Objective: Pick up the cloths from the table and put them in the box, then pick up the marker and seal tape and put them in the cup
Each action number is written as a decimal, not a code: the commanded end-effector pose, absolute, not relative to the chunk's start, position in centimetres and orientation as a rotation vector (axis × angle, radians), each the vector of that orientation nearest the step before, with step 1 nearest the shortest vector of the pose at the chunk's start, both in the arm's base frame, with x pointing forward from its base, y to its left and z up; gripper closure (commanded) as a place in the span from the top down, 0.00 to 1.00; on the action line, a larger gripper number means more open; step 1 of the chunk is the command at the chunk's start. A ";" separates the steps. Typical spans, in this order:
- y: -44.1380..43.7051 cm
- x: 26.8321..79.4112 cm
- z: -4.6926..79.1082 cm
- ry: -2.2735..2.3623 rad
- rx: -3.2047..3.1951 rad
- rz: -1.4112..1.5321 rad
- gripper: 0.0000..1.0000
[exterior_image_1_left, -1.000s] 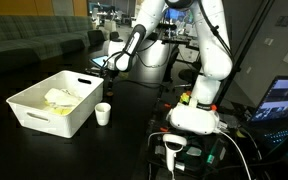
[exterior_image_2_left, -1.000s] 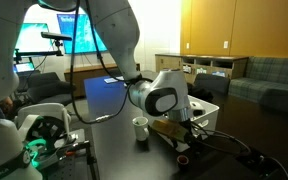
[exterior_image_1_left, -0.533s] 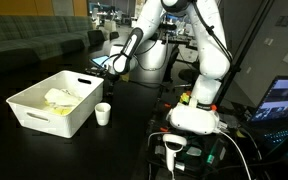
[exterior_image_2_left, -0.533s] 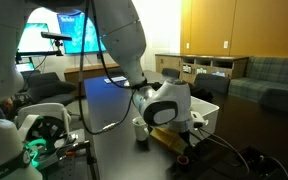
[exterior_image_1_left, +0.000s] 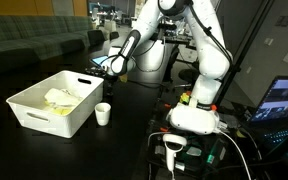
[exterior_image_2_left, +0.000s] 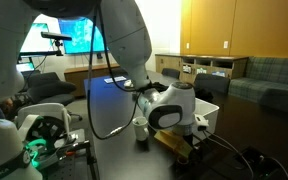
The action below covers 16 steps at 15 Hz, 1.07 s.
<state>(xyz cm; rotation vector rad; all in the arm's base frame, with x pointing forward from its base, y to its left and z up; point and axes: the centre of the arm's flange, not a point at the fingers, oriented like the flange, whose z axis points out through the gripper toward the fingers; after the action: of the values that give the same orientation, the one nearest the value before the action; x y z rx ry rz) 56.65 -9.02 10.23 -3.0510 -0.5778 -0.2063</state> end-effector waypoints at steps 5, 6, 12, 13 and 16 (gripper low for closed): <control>-9.0 58.2 9.2 -0.615 -3.010 -0.137 1.00; -9.0 58.2 9.2 -0.621 -3.005 -0.127 1.00; -9.0 58.1 9.2 -0.633 -3.009 -0.072 1.00; -9.1 58.0 9.2 -0.634 -3.007 -0.061 1.00; -9.0 58.1 9.2 -0.639 -3.008 -0.048 1.00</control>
<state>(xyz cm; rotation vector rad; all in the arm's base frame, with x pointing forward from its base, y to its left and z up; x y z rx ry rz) 57.30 -8.88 8.92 -3.0159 -0.6224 -0.0565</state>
